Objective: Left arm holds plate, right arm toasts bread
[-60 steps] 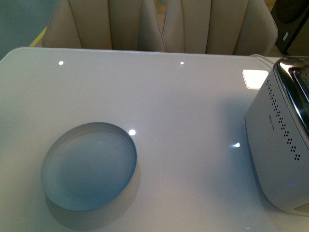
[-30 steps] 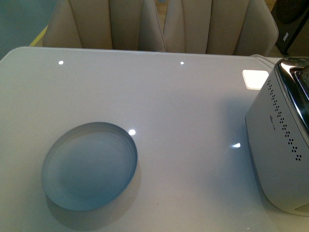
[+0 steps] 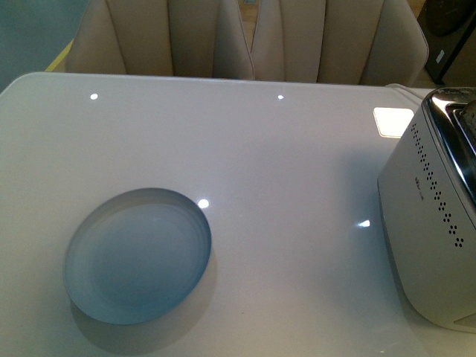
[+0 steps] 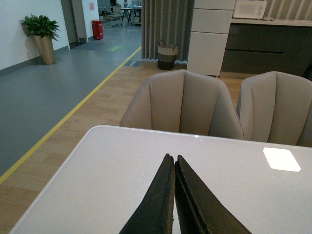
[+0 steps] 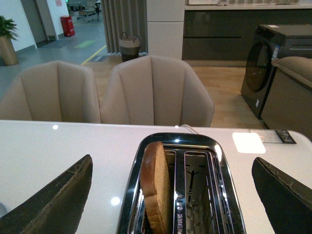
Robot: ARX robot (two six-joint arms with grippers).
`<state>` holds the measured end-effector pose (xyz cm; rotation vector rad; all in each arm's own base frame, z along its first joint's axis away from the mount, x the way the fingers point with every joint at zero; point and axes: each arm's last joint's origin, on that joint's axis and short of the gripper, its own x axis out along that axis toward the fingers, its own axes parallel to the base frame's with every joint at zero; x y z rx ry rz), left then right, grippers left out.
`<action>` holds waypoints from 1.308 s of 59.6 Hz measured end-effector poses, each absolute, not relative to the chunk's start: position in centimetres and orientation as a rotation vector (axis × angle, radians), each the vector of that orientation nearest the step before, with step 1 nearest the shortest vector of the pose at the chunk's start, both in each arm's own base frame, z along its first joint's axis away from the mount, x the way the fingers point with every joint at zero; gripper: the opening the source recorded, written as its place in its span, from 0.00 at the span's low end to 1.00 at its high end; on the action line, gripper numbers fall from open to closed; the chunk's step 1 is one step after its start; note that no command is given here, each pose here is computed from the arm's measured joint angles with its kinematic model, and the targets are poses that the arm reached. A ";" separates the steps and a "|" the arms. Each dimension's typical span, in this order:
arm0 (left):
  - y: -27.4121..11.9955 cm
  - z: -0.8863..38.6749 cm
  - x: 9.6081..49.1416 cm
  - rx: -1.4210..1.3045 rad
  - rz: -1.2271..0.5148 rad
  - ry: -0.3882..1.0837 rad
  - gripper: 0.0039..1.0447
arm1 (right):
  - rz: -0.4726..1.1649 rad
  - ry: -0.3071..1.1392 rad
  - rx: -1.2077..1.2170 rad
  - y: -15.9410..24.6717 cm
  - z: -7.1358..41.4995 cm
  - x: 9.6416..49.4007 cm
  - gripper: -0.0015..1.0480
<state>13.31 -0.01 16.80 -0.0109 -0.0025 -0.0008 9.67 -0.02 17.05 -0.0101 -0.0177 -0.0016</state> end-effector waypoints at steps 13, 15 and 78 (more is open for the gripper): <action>0.0 17.0 12.4 -0.011 -0.001 -0.011 0.03 | -0.002 -0.018 -0.010 0.0 17.0 9.7 0.91; 0.0 17.1 12.3 -0.011 -0.001 -0.015 0.03 | -0.002 -0.018 -0.010 0.0 17.0 9.7 0.91; 0.0 16.8 9.7 -0.011 0.000 -0.009 0.25 | -0.002 -0.018 -0.010 0.0 17.0 9.7 0.91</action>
